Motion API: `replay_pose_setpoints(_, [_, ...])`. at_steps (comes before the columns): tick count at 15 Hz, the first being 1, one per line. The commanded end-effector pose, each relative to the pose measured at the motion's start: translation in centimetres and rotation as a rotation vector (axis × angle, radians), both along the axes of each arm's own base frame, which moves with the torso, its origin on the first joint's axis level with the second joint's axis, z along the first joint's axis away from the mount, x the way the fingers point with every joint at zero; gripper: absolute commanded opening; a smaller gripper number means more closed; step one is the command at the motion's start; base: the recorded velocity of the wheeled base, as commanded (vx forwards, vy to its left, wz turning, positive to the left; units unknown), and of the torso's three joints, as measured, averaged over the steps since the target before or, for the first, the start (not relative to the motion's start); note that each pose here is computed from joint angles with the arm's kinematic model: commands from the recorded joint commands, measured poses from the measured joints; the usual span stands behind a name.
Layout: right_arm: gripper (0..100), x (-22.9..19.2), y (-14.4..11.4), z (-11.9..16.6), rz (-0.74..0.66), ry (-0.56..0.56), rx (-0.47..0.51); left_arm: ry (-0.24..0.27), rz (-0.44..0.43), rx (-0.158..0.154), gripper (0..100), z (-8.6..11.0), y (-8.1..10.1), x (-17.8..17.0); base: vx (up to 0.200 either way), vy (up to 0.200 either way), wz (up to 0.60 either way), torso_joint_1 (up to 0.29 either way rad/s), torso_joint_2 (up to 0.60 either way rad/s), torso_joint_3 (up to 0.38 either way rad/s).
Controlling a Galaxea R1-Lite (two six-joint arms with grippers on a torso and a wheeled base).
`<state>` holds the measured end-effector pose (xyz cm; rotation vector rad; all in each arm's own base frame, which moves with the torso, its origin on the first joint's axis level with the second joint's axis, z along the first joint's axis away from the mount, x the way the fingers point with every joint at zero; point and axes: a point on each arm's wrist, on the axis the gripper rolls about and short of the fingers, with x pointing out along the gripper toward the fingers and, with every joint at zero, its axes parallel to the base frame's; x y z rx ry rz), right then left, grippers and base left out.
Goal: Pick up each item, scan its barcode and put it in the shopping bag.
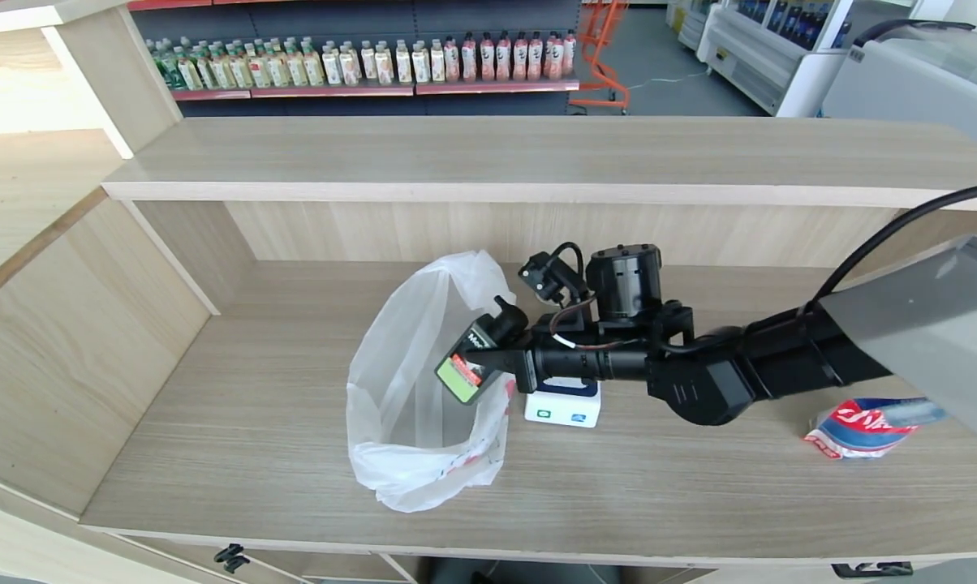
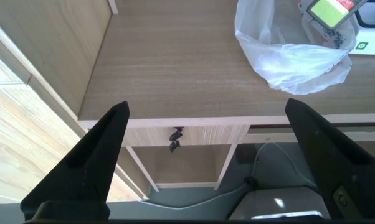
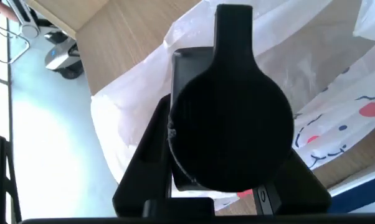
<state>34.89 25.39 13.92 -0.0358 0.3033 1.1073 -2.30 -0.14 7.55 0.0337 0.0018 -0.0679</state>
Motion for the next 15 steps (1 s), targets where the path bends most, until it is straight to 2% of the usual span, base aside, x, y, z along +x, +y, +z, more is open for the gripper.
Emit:
replay_pose_setpoints(1, [0, 1.2, 0.9, -1.3, 0.007, -0.008, -0.011, 0.002, 0.0, 0.0, 100, 0.0, 0.0, 0.0, 0.0, 0.0, 0.0, 0.0, 0.0, 0.0])
replay_pose_setpoints(3, [0, 1.6, 1.2, -2.1, 0.032, -0.078, -0.055, 0.002, 0.0, 0.0, 100, 0.0, 0.0, 0.0, 0.0, 0.0, 0.0, 0.0, 0.0, 0.0])
replay_pose_setpoints(6, [0, 1.8, 1.1, -2.9, 0.042, -0.108, -0.087, 0.002, 0.0, 0.0, 100, 0.0, 0.0, 0.0, 0.0, 0.0, 0.0, 0.0, 0.0, 0.0])
replay_pose_setpoints(7, [100, 1.8, 1.1, -2.9, 0.042, -0.107, -0.086, 0.002, 0.0, 0.0, 100, 0.0, 0.0, 0.0, 0.0, 0.0, 0.0, 0.0, 0.0, 0.0])
replay_pose_setpoints(9, [100, 1.8, 1.0, -2.2, 0.031, -0.106, -0.065, 0.002, 0.0, 0.0, 100, 0.0, 0.0, 0.0, 0.0, 0.0, 0.0, 0.0, 0.0, 0.0])
replay_pose_setpoints(13, [100, 1.2, -0.5, 1.3, -0.037, -0.009, 0.051, 0.002, 0.0, 0.0, 100, 0.0, 0.0, 0.0, 0.0, 0.0, 0.0, 0.0, 0.0, 0.0])
replay_pose_setpoints(15, [100, 0.3, -4.0, 4.1, -0.133, 0.119, 0.156, 0.002, 0.0, 0.0, 100, 0.0, 0.0, 0.0, 0.0, 0.0, 0.0, 0.0, 0.0, 0.0])
